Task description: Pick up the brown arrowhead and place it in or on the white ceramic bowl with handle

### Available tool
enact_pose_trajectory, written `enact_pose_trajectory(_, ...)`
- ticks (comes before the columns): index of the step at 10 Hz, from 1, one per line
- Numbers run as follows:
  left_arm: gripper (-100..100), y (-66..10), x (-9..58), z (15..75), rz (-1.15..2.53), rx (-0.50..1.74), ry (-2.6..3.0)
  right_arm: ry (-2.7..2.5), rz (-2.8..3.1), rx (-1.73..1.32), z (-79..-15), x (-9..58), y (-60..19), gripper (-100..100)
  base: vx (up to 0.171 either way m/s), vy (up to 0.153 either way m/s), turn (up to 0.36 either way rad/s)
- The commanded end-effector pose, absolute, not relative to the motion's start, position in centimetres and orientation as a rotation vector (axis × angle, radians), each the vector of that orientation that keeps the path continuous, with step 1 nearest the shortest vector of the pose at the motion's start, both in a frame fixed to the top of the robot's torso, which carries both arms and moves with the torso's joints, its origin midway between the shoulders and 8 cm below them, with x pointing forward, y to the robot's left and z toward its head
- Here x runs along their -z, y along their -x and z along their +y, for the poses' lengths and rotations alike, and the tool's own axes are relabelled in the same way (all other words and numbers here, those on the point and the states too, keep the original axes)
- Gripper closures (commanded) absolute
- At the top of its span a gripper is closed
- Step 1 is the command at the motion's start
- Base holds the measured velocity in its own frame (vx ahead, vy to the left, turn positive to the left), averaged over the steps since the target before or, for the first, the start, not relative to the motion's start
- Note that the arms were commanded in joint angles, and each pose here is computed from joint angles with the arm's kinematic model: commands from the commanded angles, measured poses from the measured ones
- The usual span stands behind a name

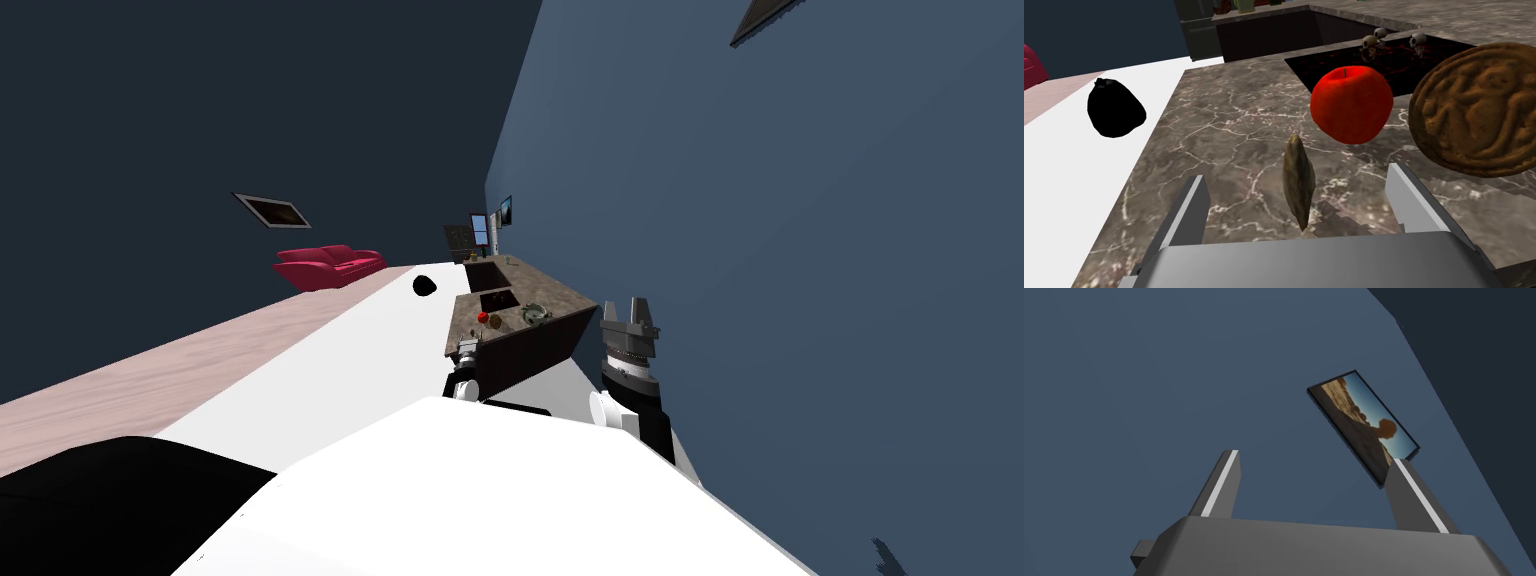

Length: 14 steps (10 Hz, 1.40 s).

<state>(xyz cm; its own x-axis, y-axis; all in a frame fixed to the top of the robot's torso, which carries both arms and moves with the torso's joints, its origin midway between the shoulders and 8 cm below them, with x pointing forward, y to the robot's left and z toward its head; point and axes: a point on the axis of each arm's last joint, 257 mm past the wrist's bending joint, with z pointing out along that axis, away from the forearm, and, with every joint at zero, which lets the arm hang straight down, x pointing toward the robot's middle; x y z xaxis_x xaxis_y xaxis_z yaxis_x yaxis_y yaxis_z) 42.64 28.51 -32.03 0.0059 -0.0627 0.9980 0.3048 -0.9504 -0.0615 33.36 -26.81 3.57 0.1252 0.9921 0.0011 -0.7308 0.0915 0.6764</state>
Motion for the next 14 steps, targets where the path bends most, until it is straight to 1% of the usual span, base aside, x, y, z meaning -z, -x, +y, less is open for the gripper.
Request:
enact_pose_trajectory(1,-100,-43.3,31.4,28.4,-0.245,2.036,2.026,-0.607,0.534,-1.374,-26.8,-3.6,-33.4,0,0.081,0.027,0.055)
enact_pose_trajectory(2,-100,-43.0,31.8,28.4,-0.251,2.035,2.023,-0.608,0.534,-1.374,-26.8,-3.6,-33.4,0,0.052,0.016,0.01)
enact_pose_trajectory(3,100,-43.1,31.8,28.4,-0.249,2.035,2.025,-0.607,0.534,-1.374,-26.8,-3.6,-33.4,0,0.007,0.002,-0.002)
enact_pose_trajectory(7,100,-43.1,31.7,28.4,-0.25,2.036,2.024,-0.607,0.534,-1.374,-26.8,-3.6,-33.4,0,0.0,0.0,0.0)
enact_pose_trajectory(8,0,-43.1,31.7,28.4,-0.25,2.036,2.024,-0.607,0.534,-1.374,-26.8,-3.6,-33.4,0,0.0,0.0,0.0)
enact_pose_trajectory(9,100,-43.1,31.7,28.4,-0.25,2.036,2.024,-0.607,0.534,-1.374,-26.8,-3.6,-33.4,0,0.0,0.0,0.0)
enact_pose_trajectory(10,0,-43.1,31.7,28.4,-0.25,2.036,2.024,-0.607,0.534,-1.374,-26.8,-3.6,-33.4,0,0.0,0.0,0.0)
enact_pose_trajectory(11,100,-43.5,31.4,28.9,-0.208,2.04,2.016,-0.607,0.534,-1.374,-26.8,-3.6,-33.4,0,-0.007,0.01,-0.049)
enact_pose_trajectory(14,100,-45.5,30.1,29.8,-0.121,2.063,2.002,-0.607,0.534,-1.374,-26.8,-3.6,-33.4,0,-0.029,0.038,-0.074)
